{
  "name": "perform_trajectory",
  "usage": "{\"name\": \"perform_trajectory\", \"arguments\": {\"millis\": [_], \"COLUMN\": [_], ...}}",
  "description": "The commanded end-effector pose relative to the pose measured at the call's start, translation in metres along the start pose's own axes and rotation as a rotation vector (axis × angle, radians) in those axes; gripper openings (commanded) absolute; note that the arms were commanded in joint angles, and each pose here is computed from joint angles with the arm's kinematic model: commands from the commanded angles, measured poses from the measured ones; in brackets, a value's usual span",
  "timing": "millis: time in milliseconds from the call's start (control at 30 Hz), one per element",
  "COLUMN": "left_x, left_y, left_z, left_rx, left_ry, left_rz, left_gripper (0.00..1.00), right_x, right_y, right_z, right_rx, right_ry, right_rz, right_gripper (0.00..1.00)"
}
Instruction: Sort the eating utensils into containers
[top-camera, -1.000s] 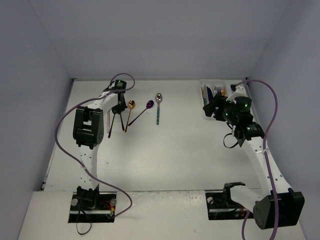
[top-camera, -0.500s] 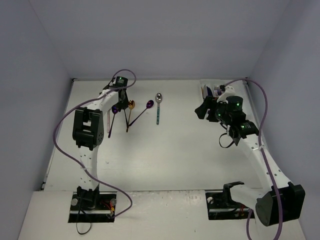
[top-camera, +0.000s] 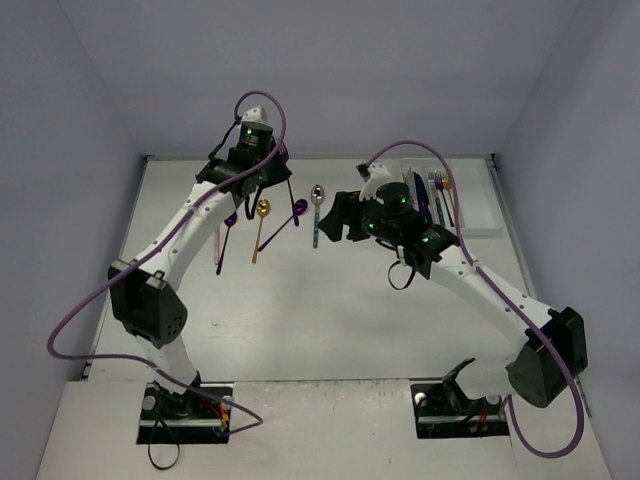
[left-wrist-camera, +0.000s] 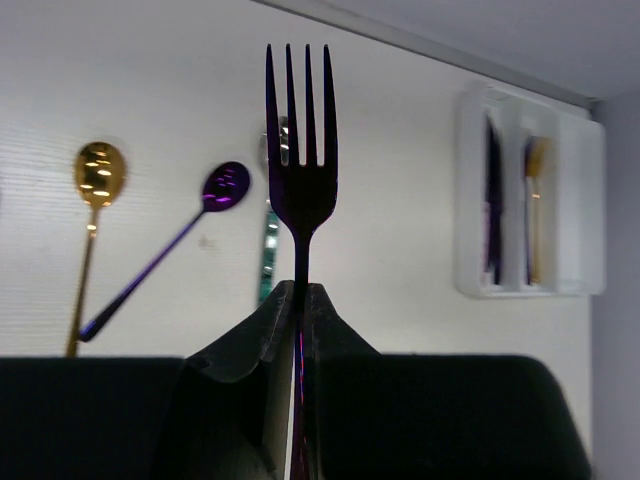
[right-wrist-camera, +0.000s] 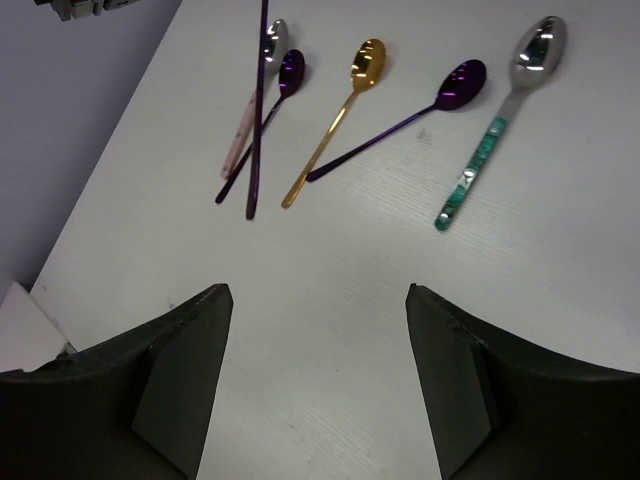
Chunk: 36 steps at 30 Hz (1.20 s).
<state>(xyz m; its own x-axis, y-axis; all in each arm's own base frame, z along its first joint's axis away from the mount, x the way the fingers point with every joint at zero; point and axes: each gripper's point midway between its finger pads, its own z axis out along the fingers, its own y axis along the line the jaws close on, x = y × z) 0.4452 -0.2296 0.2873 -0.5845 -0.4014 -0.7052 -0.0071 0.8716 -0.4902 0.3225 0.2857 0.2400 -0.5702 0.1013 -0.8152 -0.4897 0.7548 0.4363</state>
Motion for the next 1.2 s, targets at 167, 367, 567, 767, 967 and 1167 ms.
{"name": "perform_trajectory", "arguments": {"millis": [167, 367, 567, 767, 967, 1167], "left_x": [-0.021, -0.015, -0.007, -0.006, -0.004, 0.0], "left_y": [-0.042, -0.046, -0.049, -0.052, -0.052, -0.049], "left_z": [-0.052, -0.053, -0.048, -0.047, -0.045, -0.043], "left_rx": [0.164, 0.175, 0.175, 0.179, 0.177, 0.178], "left_ry": [-0.119, -0.118, -0.107, -0.105, -0.1, -0.095], "left_rz": [-0.123, -0.132, -0.137, -0.142, -0.145, -0.116], "left_gripper": [0.0, 0.0, 0.0, 0.0, 0.0, 0.07], "right_x": [-0.047, -0.042, -0.036, -0.03, -0.026, -0.024], "right_y": [0.051, 0.059, 0.062, 0.058, 0.049, 0.035], "right_z": [0.014, 0.023, 0.028, 0.031, 0.029, 0.026], "right_rx": [-0.154, -0.19, -0.208, -0.197, -0.165, -0.129], "right_ry": [-0.158, -0.149, -0.136, -0.129, -0.136, -0.141], "right_rz": [0.023, 0.021, 0.024, 0.028, 0.03, 0.04], "right_gripper": [0.64, 0.55, 0.36, 0.18, 0.0, 0.0]}}
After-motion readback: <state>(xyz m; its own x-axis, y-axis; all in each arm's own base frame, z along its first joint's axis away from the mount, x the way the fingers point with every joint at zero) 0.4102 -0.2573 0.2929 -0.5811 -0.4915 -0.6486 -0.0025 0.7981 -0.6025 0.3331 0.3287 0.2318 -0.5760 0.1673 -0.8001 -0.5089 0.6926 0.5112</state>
